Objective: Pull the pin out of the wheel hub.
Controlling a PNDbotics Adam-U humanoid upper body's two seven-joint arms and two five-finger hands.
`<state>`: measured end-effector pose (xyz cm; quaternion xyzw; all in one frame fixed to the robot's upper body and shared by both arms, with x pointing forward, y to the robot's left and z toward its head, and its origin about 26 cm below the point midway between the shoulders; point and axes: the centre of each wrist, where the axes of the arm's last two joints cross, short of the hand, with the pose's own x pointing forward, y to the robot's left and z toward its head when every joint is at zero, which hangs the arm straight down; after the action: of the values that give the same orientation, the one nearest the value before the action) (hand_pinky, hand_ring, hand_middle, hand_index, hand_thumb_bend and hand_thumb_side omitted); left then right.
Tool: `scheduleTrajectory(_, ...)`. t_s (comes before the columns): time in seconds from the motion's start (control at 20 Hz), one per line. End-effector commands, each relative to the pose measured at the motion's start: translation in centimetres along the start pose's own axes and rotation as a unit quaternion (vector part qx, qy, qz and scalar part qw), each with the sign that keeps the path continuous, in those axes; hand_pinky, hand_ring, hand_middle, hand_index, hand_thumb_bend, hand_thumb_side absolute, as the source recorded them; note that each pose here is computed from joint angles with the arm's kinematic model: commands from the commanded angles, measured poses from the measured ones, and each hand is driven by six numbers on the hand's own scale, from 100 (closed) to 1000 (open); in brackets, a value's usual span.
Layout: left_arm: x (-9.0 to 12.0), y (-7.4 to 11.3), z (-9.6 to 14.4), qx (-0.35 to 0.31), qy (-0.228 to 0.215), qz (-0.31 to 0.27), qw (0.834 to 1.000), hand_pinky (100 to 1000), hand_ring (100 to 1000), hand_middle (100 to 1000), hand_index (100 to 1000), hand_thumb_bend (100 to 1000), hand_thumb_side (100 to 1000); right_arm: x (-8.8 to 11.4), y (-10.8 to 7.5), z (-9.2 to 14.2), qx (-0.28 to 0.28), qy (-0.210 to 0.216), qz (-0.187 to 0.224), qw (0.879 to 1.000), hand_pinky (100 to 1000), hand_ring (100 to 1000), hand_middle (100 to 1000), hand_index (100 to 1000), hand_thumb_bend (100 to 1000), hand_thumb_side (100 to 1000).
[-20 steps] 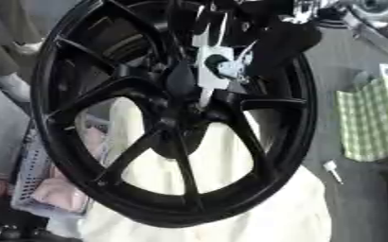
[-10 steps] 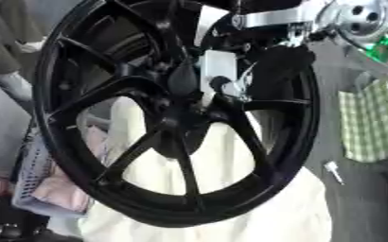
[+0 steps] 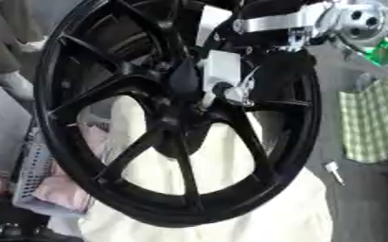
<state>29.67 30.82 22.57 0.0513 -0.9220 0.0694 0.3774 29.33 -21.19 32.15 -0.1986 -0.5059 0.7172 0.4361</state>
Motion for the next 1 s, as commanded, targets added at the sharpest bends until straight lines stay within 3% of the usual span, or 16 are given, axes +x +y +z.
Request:
scheduleTrajectory(0.05,0.53,-0.16,-0.18,-0.006,-0.008,0.003,1.0,847,671,605,832,100,711,-0.28,-0.46,0.68,0.005,0.025,0.002,1.0,162,224,782,899,200,380)
scheduleTrajectory(0.45,0.5,-0.23,-0.17,-0.005,-0.007,0.004,1.0,848,671,604,829,100,713,-0.36,-0.16,0.48,0.006,0.031,-0.01,0.999,125,202,720,870,240,278)
scheduleTrajectory(0.85,0.46,-0.3,-0.14,-0.004,-0.006,0.006,1.0,848,672,604,827,100,715,-0.44,-0.09,0.47,-0.016,0.031,-0.023,0.999,100,161,644,835,197,225)
scheduleTrajectory(1.0,0.47,-0.31,-0.15,-0.004,-0.006,0.006,1.0,849,672,604,826,100,715,-0.5,-0.05,0.46,-0.034,0.033,-0.034,0.998,100,125,606,796,141,184)
